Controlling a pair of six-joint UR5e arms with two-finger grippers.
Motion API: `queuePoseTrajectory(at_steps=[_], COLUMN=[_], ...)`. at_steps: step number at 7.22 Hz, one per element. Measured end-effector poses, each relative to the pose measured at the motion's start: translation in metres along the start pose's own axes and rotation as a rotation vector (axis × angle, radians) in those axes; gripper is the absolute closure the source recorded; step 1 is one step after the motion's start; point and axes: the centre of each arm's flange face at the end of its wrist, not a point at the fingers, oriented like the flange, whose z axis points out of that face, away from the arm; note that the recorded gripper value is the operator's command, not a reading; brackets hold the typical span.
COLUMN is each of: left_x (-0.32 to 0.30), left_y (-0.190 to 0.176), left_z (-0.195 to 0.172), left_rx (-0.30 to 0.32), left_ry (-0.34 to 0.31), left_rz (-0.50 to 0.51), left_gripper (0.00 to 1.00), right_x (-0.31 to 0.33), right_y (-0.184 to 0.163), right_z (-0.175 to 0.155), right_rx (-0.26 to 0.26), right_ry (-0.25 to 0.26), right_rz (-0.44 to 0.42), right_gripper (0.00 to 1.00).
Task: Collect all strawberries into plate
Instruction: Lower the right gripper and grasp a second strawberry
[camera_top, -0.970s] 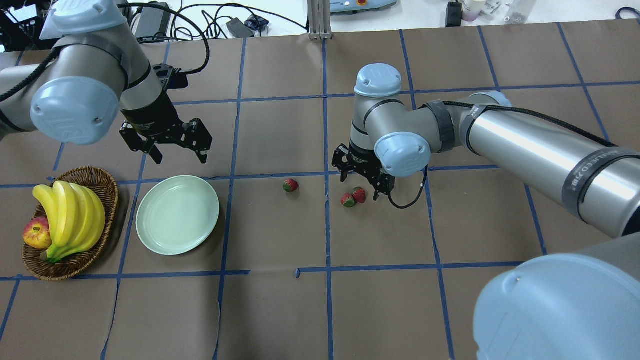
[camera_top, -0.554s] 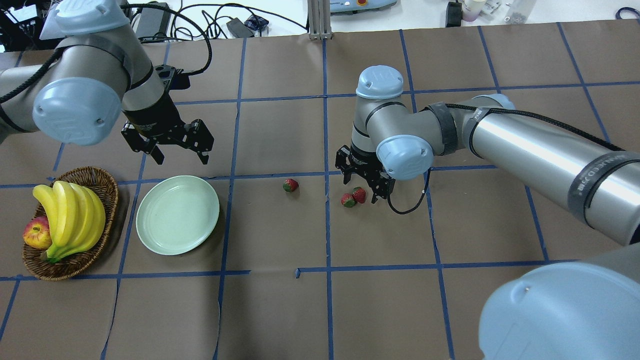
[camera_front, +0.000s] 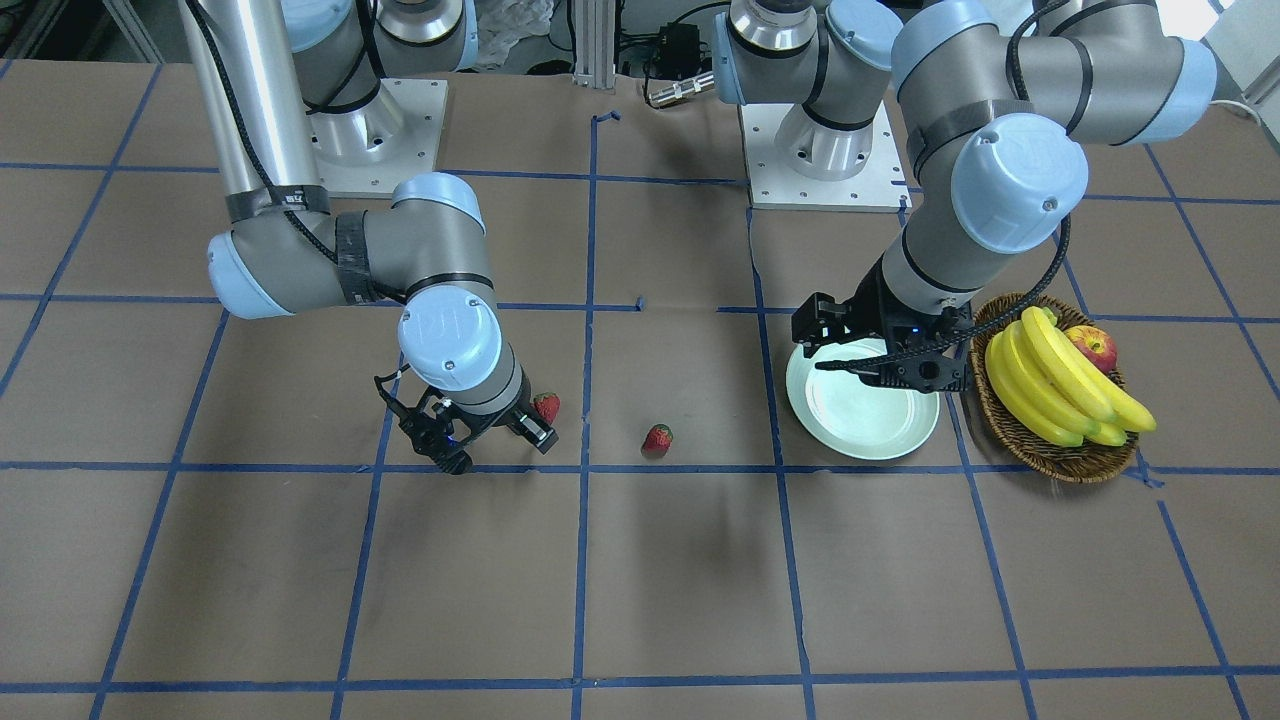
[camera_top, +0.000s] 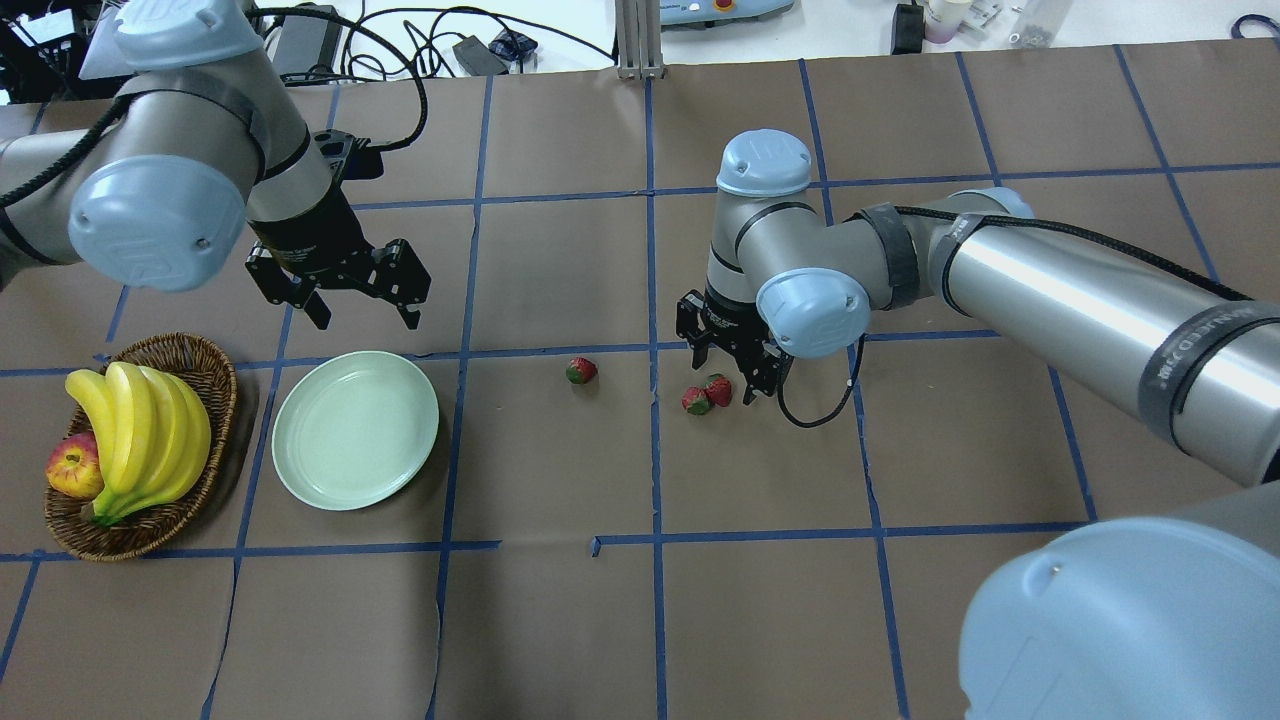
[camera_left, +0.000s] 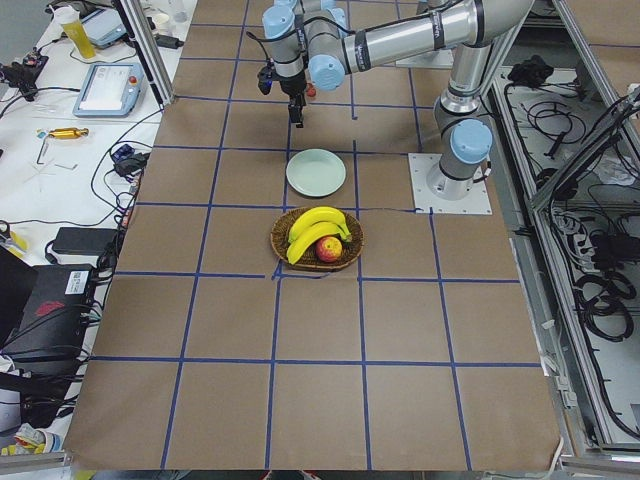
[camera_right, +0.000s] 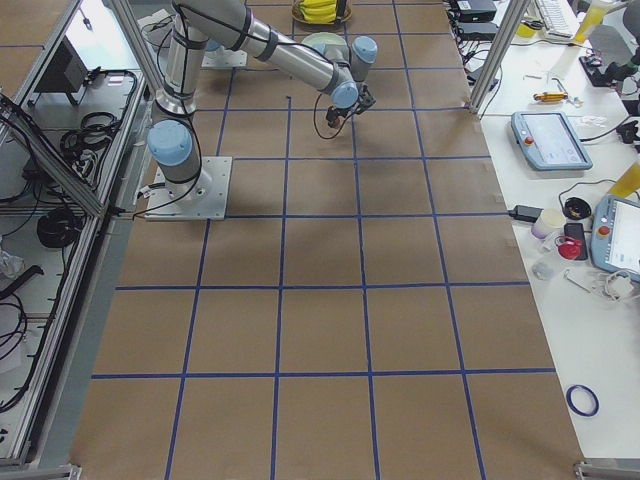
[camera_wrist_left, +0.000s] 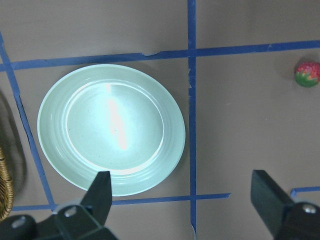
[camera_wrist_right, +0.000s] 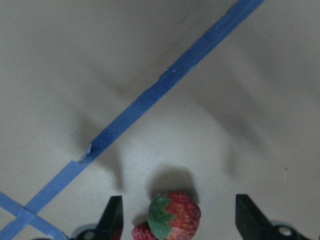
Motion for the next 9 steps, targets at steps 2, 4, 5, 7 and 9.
queuePoseTrajectory(at_steps=[2,4,5,7,9], left_x=[0.0,0.0,-0.0004,-0.0003,0.0], left_y=[-0.0001,-0.0001,-0.0001,0.0001,0.0002], left_z=[0.0011,0.0013,0.0015,0.0019,0.0021], left_rx=[-0.002,-0.003,-0.003,-0.004,-0.005], left_ry=[0.0,0.0,0.0,0.001,0.001], left_rz=[-0.001,0.0,-0.001,-0.001,0.0], left_gripper=[0.0,0.0,0.0,0.0,0.0], right_x=[0.0015,0.0033,0.0037,0.0039,0.0022], right_y=[-0.0023,-0.0016,-0.0012,-0.0016,-0.0018], right_z=[0.0016,0.0058,0.0069,0.007,0.0048], right_rx=[-0.002,-0.012,-0.015,-0.018,-0.031], right_ry=[0.004,0.01,0.011,0.011,-0.003], right_rz=[0.004,0.005,0.006,0.006,0.01], right_gripper=[0.32,0.38,0.56,1.0,1.0])
